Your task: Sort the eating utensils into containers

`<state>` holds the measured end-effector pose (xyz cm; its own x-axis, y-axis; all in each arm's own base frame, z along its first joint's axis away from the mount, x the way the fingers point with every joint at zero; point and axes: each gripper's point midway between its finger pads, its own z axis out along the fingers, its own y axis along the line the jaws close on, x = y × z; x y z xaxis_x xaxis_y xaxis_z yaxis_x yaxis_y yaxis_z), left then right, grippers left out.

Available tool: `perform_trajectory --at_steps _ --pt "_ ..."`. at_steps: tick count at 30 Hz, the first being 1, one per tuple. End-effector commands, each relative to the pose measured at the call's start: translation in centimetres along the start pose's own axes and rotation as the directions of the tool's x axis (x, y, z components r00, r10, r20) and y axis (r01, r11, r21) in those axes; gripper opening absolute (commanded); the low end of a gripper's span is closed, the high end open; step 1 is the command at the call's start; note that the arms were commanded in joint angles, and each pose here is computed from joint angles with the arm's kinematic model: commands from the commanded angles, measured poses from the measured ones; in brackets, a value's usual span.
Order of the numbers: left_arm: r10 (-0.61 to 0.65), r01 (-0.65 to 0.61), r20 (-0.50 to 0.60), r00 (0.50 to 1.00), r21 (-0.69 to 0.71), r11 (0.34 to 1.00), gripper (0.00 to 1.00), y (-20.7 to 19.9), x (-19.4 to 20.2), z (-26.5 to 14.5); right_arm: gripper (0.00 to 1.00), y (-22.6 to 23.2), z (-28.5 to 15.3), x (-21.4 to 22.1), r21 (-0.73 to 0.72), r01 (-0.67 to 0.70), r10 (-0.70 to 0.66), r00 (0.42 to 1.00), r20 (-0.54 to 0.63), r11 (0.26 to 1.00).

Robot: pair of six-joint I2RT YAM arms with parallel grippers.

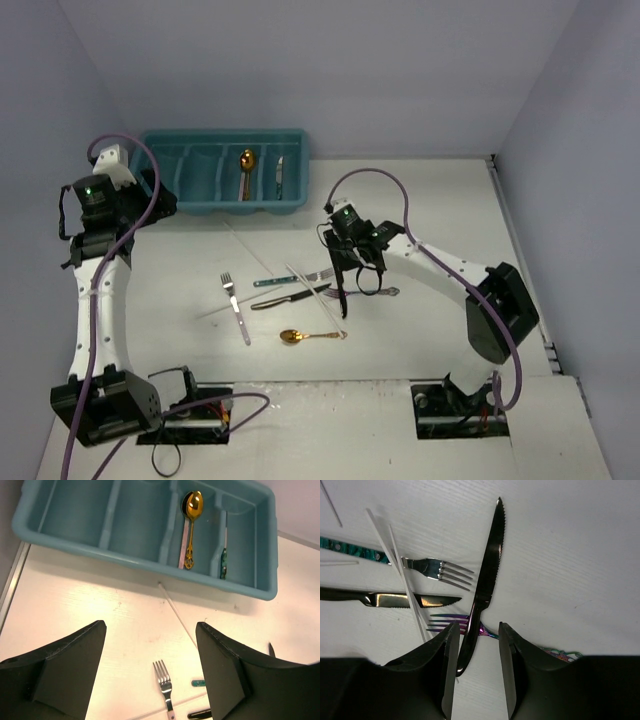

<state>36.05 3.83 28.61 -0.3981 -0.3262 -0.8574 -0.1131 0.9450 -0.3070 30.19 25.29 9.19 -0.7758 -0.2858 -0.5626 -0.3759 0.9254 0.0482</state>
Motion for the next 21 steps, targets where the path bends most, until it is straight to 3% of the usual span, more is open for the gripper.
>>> perform_trajectory --at_steps 1,8,21 --pt "0.054 -0.06 0.145 0.988 0.043 0.997 0.71 -1.7 -3.4 -2.8 0.33 -0.7 -0.5 -0.8 -0.024 -0.146 0.147 0.989 0.032 0.989" --pt "0.048 -0.053 0.123 0.991 0.03 0.998 0.72 -1.4 -2.5 -2.7 0.26 0.0 1.5 1.7 -0.048 -0.224 0.22 0.973 -0.07 0.973" --pt "0.015 -0.018 0.103 0.995 0.03 0.999 0.74 -1.1 -1.7 -2.2 0.26 1.6 4.2 4.3 -0.066 -0.252 0.236 0.954 -0.186 0.966"
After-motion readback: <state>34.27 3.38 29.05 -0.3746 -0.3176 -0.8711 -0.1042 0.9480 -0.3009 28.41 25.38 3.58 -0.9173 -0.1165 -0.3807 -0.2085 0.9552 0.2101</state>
